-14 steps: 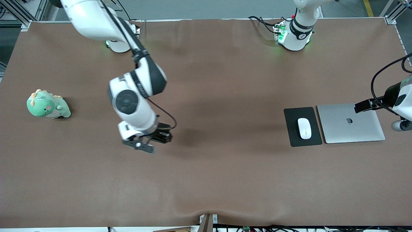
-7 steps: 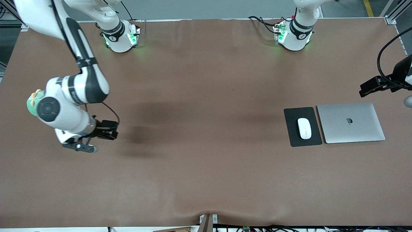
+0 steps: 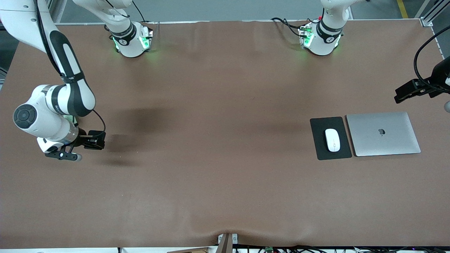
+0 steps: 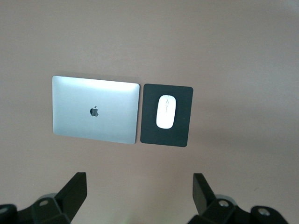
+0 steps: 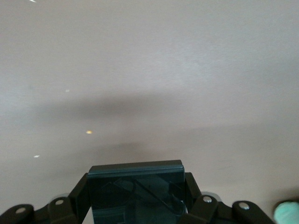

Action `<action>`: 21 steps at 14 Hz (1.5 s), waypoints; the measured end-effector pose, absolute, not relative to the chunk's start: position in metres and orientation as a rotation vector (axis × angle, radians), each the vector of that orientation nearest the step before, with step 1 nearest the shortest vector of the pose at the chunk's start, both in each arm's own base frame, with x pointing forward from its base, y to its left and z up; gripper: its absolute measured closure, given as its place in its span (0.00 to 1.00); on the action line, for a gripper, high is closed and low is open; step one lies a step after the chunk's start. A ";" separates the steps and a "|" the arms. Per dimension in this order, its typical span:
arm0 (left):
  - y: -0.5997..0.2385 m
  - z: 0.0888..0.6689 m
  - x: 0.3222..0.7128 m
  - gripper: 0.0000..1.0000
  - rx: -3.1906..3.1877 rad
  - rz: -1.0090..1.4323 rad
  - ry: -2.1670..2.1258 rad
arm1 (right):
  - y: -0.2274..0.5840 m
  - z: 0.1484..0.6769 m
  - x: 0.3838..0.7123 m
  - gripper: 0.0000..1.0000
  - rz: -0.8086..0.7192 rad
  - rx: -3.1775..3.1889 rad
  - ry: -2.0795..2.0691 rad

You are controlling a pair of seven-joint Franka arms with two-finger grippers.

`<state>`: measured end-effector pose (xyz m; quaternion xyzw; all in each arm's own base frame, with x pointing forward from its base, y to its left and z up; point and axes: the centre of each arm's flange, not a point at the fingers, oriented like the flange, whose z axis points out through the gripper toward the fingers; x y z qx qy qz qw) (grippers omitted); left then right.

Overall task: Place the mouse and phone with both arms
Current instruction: 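Carry the phone toward the plush while the left gripper withdraws, then lower the black phone beside the green plush and open the right gripper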

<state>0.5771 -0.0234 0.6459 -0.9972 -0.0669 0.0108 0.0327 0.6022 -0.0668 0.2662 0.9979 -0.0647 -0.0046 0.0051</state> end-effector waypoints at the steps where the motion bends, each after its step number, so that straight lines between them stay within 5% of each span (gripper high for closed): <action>1: -0.022 0.647 0.577 0.00 -3.069 0.024 -0.209 | -0.080 0.261 0.600 0.19 -0.008 3.126 -0.175; 8: -0.042 0.649 0.557 0.00 -3.022 0.002 -0.187 | -0.124 0.201 0.567 0.19 -0.034 3.129 -0.152; 21: -0.030 0.628 0.555 0.00 -3.018 -0.012 -0.212 | -0.148 0.169 0.542 0.16 -0.143 3.145 -0.124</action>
